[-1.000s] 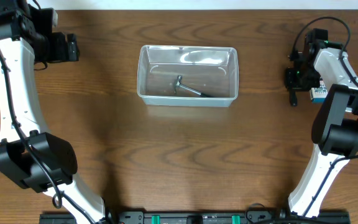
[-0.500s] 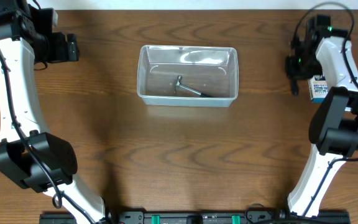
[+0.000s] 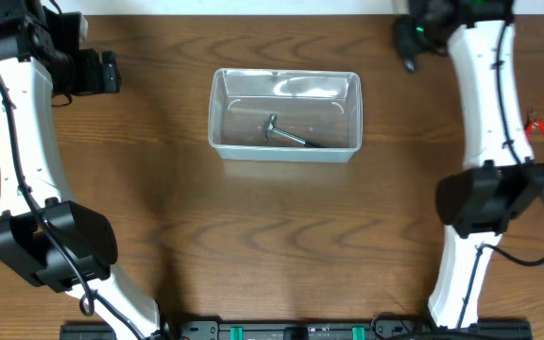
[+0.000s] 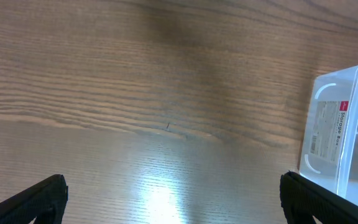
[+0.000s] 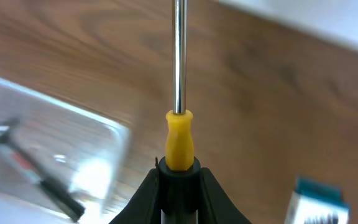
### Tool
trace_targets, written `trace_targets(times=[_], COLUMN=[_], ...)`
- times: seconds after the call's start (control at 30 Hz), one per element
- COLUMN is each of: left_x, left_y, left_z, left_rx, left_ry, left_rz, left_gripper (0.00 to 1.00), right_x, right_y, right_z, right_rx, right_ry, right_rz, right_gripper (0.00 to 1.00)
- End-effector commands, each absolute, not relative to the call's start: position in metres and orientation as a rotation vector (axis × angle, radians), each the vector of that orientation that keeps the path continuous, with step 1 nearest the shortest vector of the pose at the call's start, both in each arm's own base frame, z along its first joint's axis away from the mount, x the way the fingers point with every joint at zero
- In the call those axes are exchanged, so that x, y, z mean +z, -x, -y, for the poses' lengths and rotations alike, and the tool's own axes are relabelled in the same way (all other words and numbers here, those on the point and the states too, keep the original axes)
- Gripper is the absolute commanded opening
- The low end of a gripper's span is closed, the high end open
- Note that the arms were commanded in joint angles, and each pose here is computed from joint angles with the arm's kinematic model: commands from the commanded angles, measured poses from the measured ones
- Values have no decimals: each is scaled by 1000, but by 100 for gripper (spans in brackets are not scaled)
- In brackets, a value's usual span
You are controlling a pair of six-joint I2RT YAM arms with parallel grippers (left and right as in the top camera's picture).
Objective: Pack container
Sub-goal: 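Carry the screwdriver into the container and release it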
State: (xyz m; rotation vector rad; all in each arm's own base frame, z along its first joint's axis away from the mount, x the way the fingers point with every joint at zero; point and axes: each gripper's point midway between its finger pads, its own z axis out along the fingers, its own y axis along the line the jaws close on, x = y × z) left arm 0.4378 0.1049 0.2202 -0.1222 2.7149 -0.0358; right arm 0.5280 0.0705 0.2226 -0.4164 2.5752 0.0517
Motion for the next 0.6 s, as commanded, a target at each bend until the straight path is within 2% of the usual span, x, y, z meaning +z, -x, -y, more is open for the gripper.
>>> trace_targets(times=[0.0,0.23,0.57], left_x=[221,221,221], left_y=[-436,-436,-436], left_z=[-108,-108,-108], left_rx=[-22,-22,-22], left_ry=[122,122,122], left_rz=[-2716,-2716,-2716], left_gripper=[98,98,98], right_x=[245,246,237], right_y=[-522,-496,-480], right_z=[-129,-214,-264], right_rx=[83,112,140], right_ry=[663,970,1110], right_rz=[-2459,-2346,-2283], right_gripper=[1,1,1])
